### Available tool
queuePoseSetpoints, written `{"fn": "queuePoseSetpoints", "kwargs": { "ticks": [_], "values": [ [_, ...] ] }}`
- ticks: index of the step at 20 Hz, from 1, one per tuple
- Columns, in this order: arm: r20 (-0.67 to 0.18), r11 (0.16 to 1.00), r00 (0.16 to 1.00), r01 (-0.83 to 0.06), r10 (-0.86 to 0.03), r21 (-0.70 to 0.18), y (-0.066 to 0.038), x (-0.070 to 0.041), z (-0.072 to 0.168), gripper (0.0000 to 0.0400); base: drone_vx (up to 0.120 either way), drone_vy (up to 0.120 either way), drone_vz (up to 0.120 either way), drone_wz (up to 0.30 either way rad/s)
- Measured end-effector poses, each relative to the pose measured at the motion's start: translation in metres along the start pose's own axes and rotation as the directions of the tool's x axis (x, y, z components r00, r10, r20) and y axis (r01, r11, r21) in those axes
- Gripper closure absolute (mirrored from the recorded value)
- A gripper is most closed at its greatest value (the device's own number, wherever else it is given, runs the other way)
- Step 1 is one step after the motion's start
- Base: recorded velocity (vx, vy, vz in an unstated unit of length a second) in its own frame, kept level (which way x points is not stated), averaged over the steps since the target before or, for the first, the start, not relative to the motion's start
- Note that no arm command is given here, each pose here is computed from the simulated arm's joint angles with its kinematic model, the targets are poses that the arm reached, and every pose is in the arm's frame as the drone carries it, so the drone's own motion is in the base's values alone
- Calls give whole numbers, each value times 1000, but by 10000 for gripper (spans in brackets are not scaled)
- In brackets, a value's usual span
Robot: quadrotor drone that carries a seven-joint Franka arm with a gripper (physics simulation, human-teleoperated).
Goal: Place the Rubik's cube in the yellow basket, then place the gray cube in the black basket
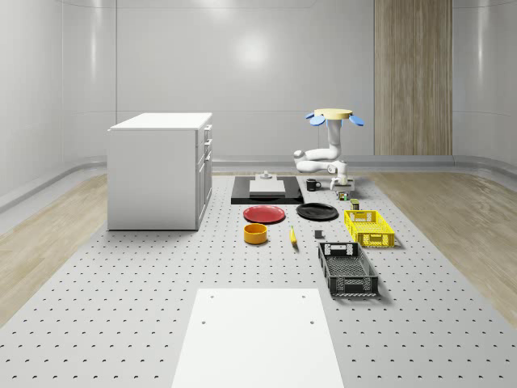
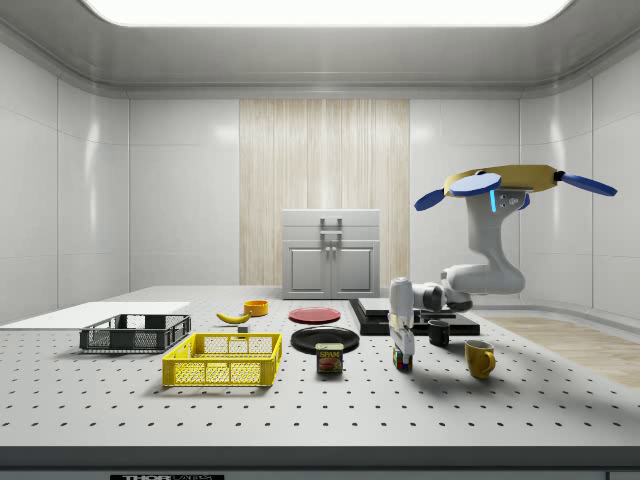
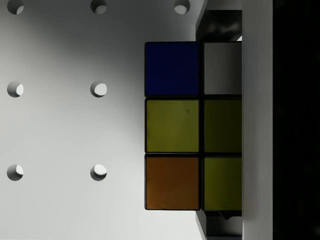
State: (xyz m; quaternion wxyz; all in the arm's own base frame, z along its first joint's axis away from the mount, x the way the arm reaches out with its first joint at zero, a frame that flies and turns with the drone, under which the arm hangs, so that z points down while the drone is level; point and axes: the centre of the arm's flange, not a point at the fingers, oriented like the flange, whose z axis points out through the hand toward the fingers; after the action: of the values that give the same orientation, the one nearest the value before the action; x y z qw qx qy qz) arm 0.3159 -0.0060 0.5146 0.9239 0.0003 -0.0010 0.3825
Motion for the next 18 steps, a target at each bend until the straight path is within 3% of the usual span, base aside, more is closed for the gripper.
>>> {"fn": "queuePoseSetpoints", "kwargs": {
  "ticks": [6,18],
  "values": [
    [0,1000,1000,0,0,0,-1,0,0,61,0,0,0,0],
    [0,1000,1000,0,0,0,-1,1,-10,74,0,0,3,0]
  ]
}}
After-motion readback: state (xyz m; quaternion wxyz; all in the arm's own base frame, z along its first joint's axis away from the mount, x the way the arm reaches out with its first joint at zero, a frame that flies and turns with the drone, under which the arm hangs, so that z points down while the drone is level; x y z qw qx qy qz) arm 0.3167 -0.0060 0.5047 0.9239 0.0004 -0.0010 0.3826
